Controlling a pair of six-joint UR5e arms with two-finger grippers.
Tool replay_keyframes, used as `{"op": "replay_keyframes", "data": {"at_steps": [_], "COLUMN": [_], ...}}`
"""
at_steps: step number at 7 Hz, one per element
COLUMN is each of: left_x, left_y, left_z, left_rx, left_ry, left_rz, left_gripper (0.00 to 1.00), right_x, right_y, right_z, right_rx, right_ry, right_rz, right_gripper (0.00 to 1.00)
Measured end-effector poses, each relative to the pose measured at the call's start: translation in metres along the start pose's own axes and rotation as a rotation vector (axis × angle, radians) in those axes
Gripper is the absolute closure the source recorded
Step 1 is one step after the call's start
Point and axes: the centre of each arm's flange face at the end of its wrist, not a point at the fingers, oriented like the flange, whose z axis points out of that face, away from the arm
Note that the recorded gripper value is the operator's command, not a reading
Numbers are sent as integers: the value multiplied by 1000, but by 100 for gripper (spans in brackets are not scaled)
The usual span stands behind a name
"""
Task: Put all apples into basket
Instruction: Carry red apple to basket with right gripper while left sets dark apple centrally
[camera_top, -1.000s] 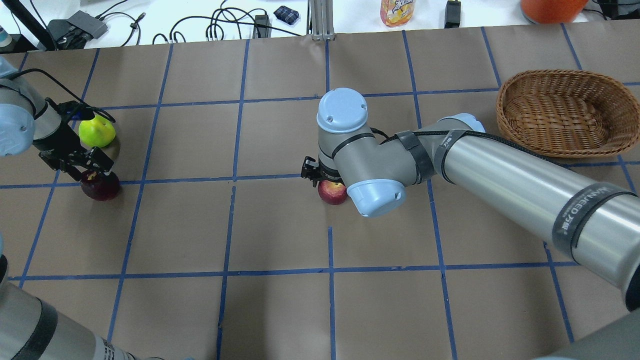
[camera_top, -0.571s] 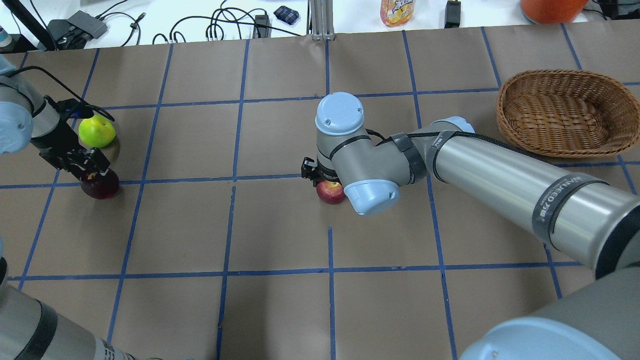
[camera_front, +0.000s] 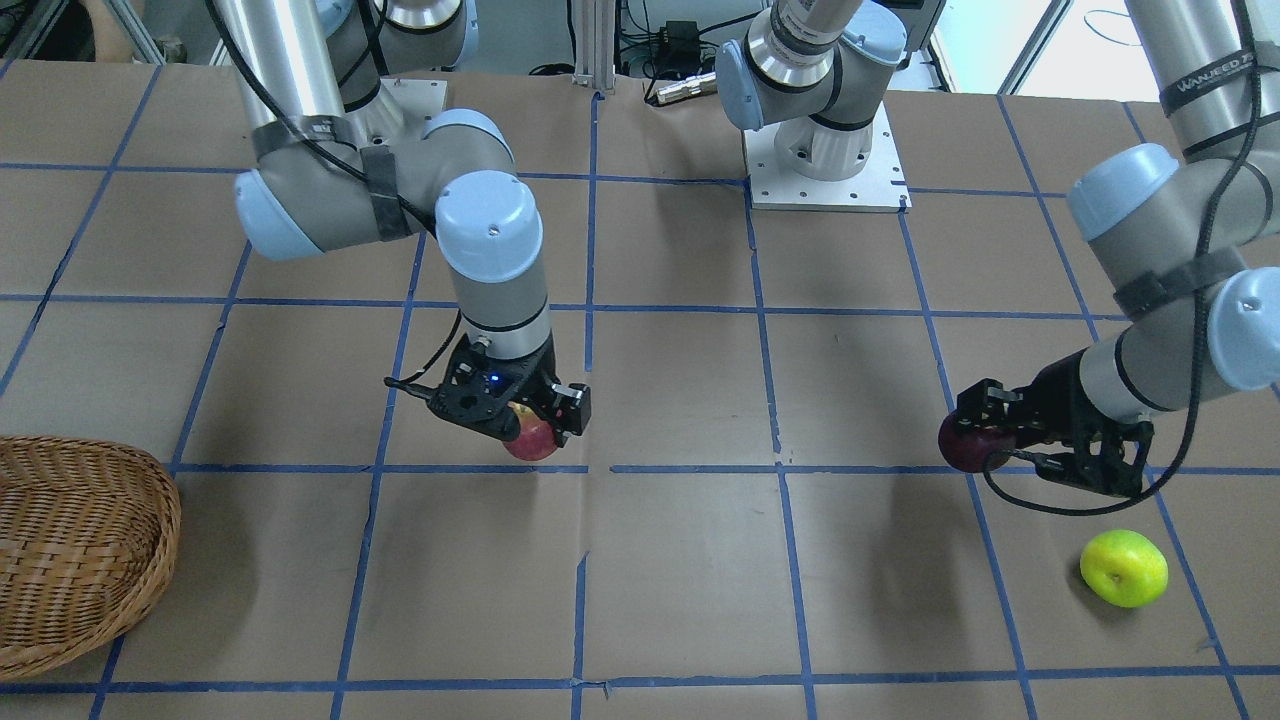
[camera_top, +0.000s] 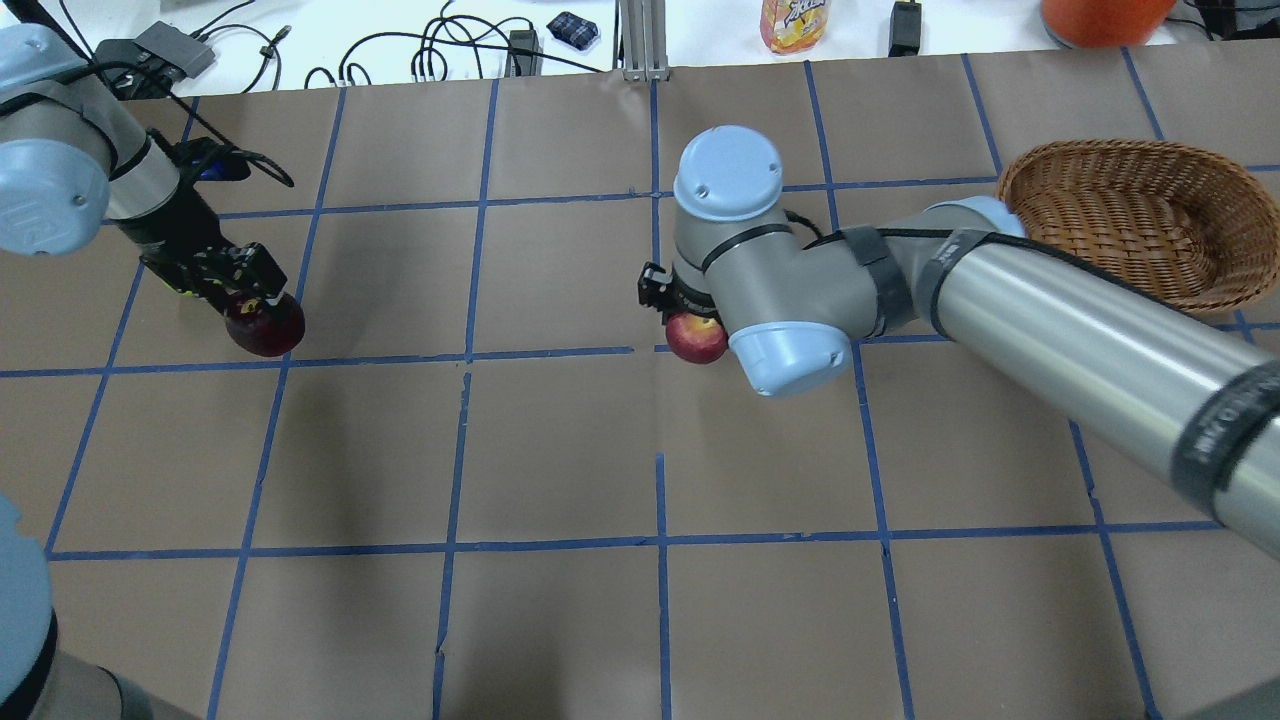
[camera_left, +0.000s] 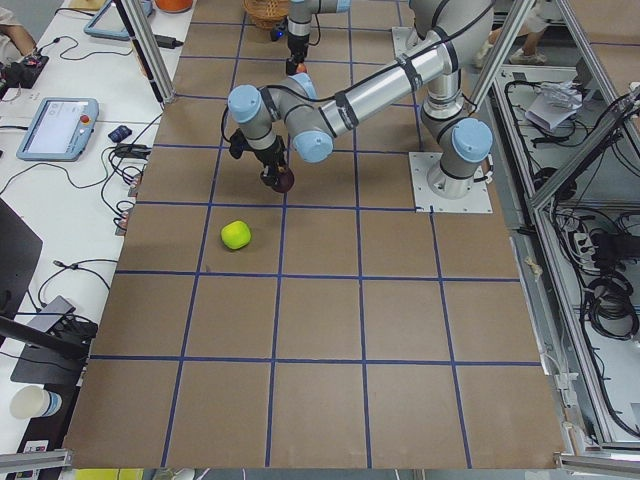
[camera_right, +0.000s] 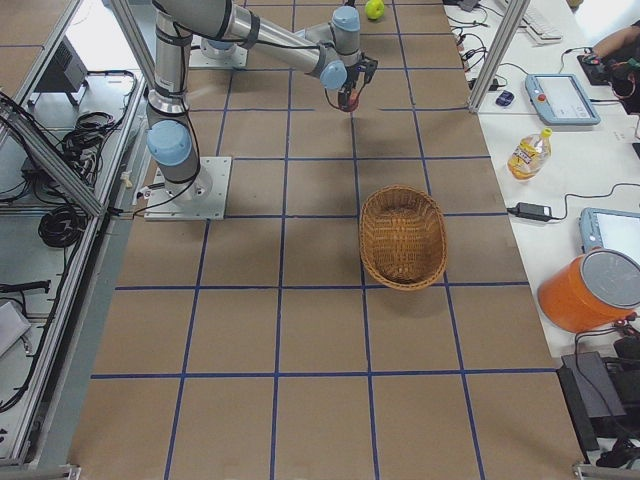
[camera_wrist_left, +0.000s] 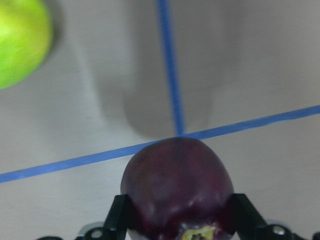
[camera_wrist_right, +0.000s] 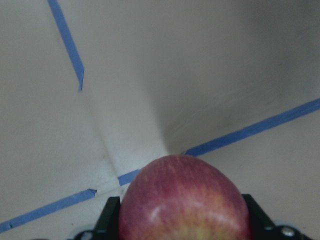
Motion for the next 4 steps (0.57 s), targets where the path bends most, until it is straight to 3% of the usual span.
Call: {"op": "replay_keyframes", "data": {"at_steps": [2, 4], "left_x": [113, 251], "left_y": [-2, -13], "left_z": [-9, 7], "left_rx": [17, 71], "left_ry": [24, 13], "left_rz": [-63, -181], "left_gripper": [78, 78], "right_x": [101, 205], "right_y": [-84, -154], "right_z": [-58, -96], "right_rx": [65, 105], "right_ry": [17, 60], "right_rz": [-6, -118], "right_gripper": [100, 100]}}
